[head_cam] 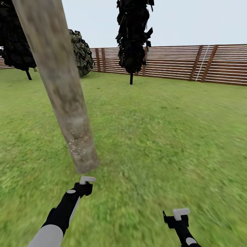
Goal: In the garden, pick up the pesticide atomizer on the floor and spray pesticide onto both trees until each tree trunk is fully covered.
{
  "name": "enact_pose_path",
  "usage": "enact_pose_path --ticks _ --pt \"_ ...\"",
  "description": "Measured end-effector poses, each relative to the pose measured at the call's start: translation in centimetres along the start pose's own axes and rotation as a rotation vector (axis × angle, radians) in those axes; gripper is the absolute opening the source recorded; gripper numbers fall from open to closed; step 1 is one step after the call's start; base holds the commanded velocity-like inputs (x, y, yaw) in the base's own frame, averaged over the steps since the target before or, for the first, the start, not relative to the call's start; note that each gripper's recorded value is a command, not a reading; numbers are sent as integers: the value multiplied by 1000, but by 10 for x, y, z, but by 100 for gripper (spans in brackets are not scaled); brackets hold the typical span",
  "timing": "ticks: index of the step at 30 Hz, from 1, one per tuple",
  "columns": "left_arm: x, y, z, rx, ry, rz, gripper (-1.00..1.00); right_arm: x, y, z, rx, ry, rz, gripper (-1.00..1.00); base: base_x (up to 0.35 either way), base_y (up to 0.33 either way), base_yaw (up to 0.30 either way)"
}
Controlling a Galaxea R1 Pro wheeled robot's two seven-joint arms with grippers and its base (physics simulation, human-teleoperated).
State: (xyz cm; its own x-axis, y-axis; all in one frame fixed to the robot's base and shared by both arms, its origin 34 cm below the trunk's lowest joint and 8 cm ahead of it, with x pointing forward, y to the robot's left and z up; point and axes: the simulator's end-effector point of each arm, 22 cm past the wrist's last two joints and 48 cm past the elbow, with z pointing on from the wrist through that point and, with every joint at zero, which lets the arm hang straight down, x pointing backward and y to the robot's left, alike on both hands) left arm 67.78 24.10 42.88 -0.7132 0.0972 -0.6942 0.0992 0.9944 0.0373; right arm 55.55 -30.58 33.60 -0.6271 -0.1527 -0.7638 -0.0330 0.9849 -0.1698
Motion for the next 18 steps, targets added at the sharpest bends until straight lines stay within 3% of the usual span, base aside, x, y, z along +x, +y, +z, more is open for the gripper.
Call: enact_pose_path --ticks 5,12,18 --pt "-1 1 0 -1 -2 -2 -100 0 0 0 0 0 0 100 283 -141 0" --pt "-1 2 0 -3 -3 -3 -100 0 0 0 0 0 0 100 329 -13 1" --pt "0 2 0 -3 -2 -3 -100 0 0 0 0 1 0 100 303 -52 186"
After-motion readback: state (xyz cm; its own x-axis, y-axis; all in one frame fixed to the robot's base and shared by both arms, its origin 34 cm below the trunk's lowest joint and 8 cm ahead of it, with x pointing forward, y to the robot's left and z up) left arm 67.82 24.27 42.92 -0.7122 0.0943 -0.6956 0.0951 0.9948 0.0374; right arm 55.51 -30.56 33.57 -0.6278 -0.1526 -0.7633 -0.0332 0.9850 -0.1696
